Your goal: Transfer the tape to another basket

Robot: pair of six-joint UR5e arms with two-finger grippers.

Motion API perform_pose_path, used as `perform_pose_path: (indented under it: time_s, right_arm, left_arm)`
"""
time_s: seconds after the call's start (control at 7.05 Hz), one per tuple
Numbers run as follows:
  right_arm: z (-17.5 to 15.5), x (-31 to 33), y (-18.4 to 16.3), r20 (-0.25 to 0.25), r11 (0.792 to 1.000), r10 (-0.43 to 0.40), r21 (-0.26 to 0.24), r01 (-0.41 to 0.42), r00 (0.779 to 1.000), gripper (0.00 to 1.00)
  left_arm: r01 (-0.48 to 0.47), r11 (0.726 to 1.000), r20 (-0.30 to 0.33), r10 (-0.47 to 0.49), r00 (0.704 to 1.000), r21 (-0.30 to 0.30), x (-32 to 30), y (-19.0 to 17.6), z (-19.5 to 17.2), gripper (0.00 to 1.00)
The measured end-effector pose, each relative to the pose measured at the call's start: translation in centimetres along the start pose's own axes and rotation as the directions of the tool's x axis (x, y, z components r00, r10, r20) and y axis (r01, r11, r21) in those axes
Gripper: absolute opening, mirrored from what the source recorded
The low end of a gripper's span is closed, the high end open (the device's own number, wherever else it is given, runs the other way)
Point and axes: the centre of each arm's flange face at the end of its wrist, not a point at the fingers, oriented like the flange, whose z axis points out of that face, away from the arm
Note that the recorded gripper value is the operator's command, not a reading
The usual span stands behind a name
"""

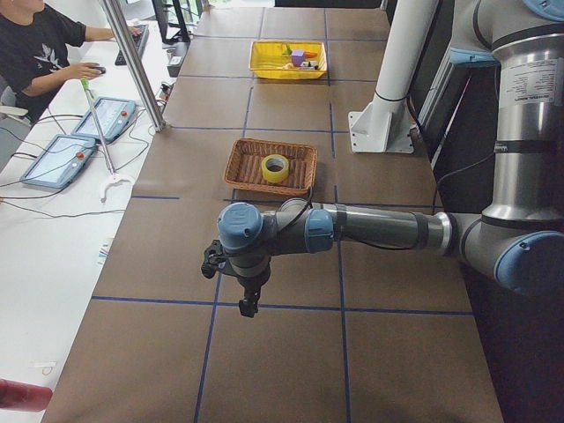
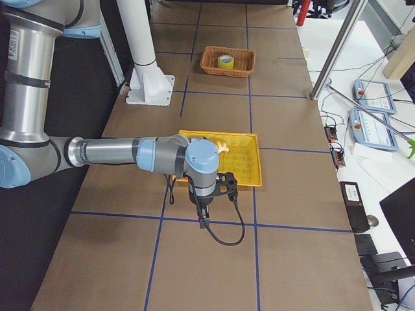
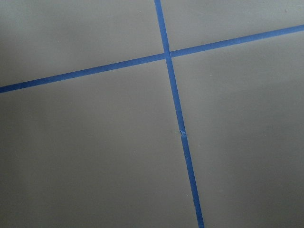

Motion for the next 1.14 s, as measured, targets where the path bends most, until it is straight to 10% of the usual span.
perform_pose_path:
  time_s: [1.14]
  right_arm:
    - [0.04, -0.01, 0.06, 0.003, 1.0, 0.0, 0.0, 0.0, 1.0, 1.0]
  left_arm:
    - [-0.01, 1.0, 0.012, 0.01, 1.0, 0.002, 0.18, 0.09, -0.25, 1.0]
